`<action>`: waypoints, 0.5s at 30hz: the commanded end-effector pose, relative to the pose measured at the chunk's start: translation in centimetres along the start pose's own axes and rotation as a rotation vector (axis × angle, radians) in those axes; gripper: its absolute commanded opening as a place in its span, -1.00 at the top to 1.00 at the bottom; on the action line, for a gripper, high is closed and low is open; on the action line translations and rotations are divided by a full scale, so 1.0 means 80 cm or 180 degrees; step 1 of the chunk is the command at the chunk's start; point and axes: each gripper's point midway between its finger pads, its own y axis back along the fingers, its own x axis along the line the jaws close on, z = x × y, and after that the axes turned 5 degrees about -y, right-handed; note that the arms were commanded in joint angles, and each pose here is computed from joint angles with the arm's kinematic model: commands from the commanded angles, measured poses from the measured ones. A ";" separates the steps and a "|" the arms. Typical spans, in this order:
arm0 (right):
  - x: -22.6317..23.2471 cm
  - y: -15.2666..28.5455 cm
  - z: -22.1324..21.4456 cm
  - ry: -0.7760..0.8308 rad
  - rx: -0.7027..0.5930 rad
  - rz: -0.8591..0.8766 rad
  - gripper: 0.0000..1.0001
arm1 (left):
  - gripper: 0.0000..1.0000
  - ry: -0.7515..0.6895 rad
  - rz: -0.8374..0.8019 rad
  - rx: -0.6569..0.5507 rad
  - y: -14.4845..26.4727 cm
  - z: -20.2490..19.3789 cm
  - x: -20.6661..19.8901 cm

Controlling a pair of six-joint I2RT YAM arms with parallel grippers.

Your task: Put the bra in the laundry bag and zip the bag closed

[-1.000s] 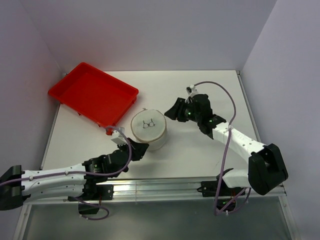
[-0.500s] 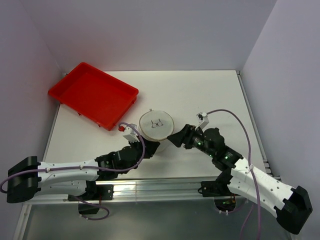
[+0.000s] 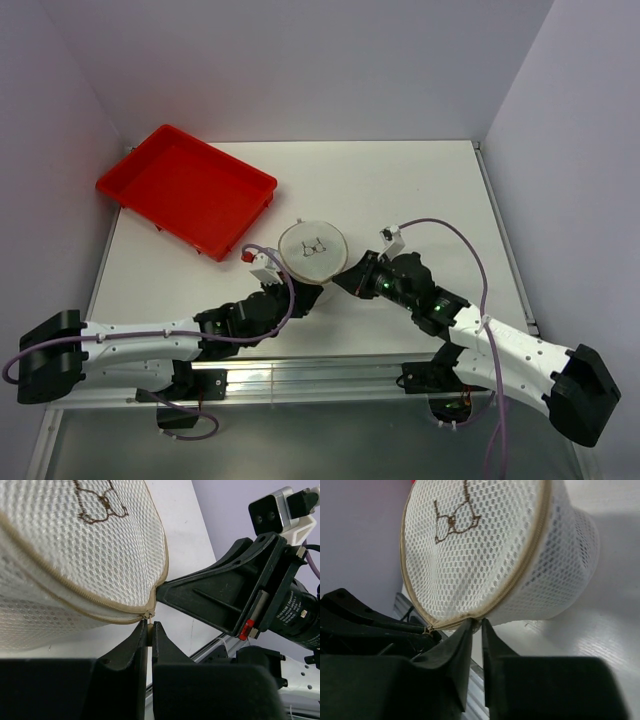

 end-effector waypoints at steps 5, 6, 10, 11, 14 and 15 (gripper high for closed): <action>0.007 -0.004 0.058 0.0251 -0.0436 -0.0153 1.00 | 1.00 -0.0026 -0.0010 -0.0086 0.014 0.018 -0.002; -0.003 -0.003 0.071 0.0248 -0.0519 -0.0227 1.00 | 1.00 -0.0063 0.0069 -0.0062 0.017 0.015 0.008; -0.030 0.000 0.110 0.0303 -0.0650 -0.0370 1.00 | 1.00 -0.0075 0.0251 -0.0138 0.032 0.024 0.034; -0.039 -0.003 0.117 0.0310 -0.0659 -0.0446 1.00 | 1.00 -0.0057 0.0253 -0.0173 0.037 0.029 0.035; -0.037 -0.005 0.146 0.0389 -0.0747 -0.0465 1.00 | 1.00 -0.0053 0.0333 -0.0218 0.046 0.035 0.047; -0.042 -0.012 0.150 0.0398 -0.0721 -0.0508 1.00 | 1.00 -0.0043 0.0335 -0.0223 0.048 0.036 0.048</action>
